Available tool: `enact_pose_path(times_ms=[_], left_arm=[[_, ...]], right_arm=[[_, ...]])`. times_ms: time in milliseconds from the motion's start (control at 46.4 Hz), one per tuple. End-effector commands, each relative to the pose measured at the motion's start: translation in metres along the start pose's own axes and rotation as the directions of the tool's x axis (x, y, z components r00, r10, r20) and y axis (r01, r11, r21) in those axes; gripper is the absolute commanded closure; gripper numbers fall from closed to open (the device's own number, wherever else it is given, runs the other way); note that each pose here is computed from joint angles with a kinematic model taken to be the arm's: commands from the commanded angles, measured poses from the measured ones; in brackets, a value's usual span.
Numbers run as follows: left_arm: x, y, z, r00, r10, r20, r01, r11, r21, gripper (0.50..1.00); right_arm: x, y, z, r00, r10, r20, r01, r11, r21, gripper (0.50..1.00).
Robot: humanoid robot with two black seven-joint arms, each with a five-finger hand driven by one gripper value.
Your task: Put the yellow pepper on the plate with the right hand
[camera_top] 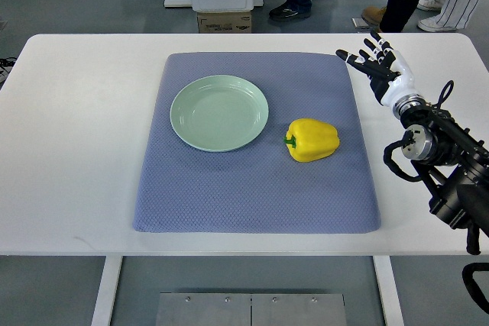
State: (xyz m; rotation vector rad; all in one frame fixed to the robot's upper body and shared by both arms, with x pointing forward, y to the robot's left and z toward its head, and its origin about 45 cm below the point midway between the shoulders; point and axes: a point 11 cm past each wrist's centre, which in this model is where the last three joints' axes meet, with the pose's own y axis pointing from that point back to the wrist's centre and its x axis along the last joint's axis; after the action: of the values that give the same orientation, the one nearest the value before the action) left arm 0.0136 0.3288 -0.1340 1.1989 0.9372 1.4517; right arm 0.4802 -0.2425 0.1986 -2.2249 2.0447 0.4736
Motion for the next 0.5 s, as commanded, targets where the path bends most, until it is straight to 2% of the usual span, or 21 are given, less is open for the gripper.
enact_pose_path(times_ms=[0,474], left_arm=[[0.0001,0.0,0.0,1.0,0.001,0.004,-0.001,1.0,0.0,0.5],[0.0002,0.0,0.0,1.0,0.002,0.001,-0.002,1.0,0.0,0.5]], right_arm=[[-0.0002,-0.0001,-0.0003,1.0,0.0,0.0,0.0,1.0,0.0,0.502],[0.0028,0.0005,0.0012,1.0,0.007,-0.001,-0.007,1.0,-0.003,0.5]])
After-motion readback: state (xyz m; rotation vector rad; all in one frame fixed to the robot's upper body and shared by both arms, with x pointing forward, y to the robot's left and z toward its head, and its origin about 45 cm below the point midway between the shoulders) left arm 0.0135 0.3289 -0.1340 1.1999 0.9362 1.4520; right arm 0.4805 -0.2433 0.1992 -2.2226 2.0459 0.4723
